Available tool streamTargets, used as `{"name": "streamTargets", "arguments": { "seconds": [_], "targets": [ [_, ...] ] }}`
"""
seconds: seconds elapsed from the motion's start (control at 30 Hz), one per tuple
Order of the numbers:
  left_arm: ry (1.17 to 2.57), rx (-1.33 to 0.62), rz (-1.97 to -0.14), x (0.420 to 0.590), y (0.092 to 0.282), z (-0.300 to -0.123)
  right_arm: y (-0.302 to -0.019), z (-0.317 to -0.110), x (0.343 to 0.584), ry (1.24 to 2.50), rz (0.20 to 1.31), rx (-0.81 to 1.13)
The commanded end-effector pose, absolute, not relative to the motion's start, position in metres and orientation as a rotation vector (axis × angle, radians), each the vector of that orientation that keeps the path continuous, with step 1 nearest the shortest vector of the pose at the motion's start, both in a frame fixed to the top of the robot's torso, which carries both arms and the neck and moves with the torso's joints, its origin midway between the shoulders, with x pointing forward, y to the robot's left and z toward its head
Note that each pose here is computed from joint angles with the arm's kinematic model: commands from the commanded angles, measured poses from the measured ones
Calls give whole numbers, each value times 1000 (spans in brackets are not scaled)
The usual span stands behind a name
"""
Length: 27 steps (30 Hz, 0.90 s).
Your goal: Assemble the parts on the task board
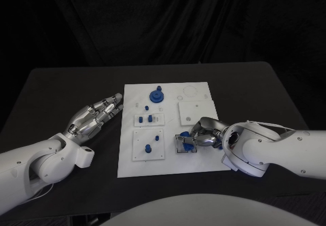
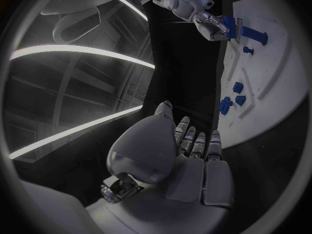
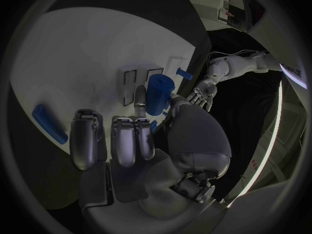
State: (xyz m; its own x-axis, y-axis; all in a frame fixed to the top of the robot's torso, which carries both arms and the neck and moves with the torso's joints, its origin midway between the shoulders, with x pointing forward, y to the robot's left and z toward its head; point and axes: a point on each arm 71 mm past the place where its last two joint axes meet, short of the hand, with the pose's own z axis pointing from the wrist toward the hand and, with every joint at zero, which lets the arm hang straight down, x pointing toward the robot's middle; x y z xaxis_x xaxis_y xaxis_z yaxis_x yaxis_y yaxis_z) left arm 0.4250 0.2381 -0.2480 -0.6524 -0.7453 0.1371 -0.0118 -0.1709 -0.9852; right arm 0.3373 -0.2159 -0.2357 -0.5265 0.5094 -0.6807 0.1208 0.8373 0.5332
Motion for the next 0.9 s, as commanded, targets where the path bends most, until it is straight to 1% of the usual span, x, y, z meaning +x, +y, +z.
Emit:
{"name": "streamTargets", "arguments": {
  "seconds": [0.03,0.33,0.6,0.77,0.9],
  "targets": [
    [1587,-865,-1898,425,236,-247,-217,-238,336,2117,501,442],
    [1589,-865,-1896,426,236,-248,-217,-238,337,2113,501,444],
    [1592,-866,-1896,426,237,-249,-220,-233,337,2047,547,464],
    [1591,-867,-1895,426,238,-249,-225,-224,334,1980,587,480],
    [1590,-867,-1892,426,238,-249,-236,-207,337,1926,577,481]
  ]
}}
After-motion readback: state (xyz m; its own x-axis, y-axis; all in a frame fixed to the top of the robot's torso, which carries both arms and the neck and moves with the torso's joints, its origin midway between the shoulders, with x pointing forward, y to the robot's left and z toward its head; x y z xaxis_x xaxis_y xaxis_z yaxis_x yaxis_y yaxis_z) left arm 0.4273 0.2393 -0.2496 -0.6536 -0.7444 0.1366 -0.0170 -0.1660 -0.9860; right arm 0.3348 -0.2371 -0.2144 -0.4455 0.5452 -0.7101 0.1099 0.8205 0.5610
